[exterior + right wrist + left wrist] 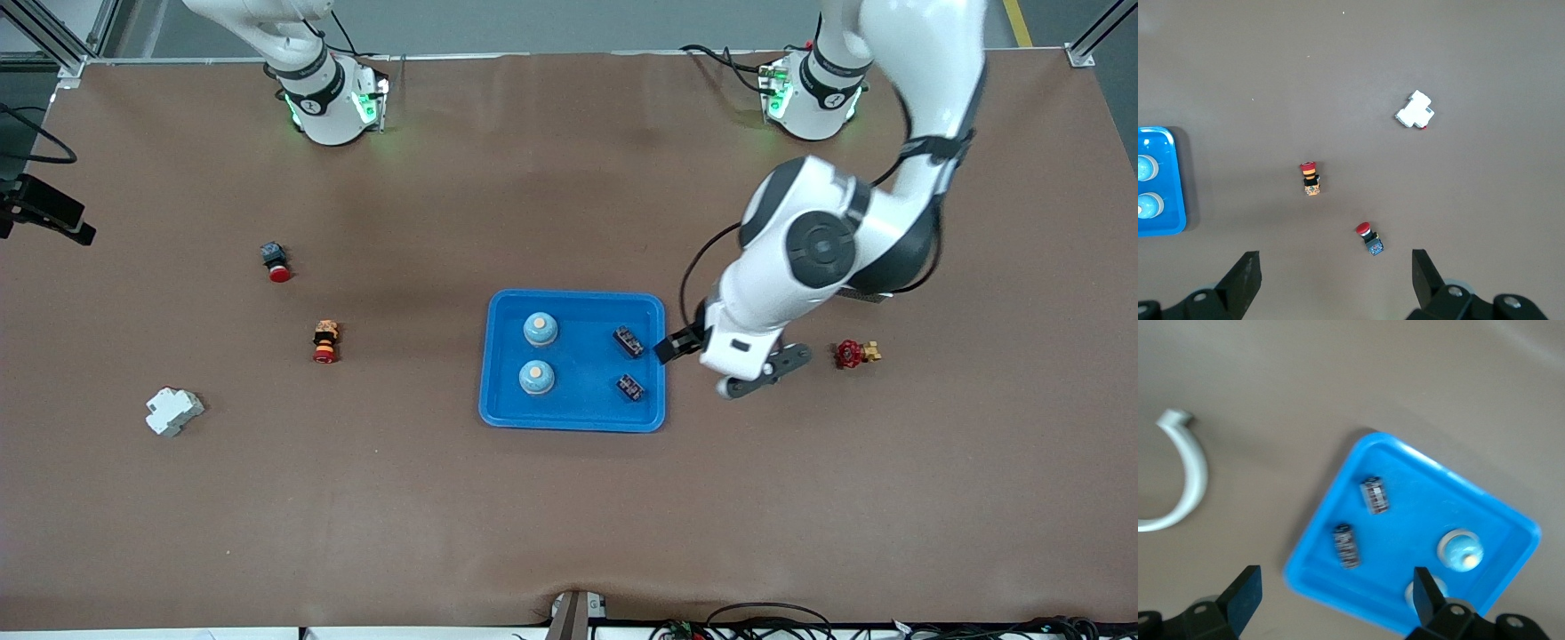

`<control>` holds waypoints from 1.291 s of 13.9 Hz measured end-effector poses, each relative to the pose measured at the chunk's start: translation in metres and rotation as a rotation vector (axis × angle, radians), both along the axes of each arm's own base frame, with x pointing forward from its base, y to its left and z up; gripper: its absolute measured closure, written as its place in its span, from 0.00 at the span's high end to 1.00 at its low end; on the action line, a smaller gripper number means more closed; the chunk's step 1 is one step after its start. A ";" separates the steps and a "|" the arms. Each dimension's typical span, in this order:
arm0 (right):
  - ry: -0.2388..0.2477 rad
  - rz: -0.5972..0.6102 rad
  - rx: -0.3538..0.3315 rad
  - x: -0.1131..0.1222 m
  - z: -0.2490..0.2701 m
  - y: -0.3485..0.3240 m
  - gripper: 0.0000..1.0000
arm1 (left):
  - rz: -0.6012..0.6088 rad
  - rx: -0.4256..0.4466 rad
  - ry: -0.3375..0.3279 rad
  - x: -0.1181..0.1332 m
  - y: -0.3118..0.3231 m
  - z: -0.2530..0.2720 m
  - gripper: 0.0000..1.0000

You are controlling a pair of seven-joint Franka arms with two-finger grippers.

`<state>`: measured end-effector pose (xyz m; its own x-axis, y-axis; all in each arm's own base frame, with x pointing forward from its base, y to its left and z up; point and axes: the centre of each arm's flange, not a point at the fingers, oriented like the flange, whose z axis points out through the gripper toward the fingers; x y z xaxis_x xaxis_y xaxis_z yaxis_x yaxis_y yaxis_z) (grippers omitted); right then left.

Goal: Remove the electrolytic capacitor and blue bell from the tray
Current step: 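Reach the left gripper into the blue tray and grasp a black capacitor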

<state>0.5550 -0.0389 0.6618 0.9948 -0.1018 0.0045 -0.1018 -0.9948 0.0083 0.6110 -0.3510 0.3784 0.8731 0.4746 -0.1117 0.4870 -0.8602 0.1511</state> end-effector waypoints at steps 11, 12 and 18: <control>0.032 0.010 0.025 0.002 -0.019 0.008 1.00 | 0.274 -0.011 0.018 -0.014 -0.064 -0.122 1.00; 0.038 0.017 0.033 0.002 -0.023 0.012 1.00 | 0.269 0.005 0.020 -0.019 -0.070 -0.131 1.00; 0.041 -0.009 0.038 0.010 -0.054 0.063 1.00 | 0.249 0.055 0.039 -0.028 -0.073 -0.164 1.00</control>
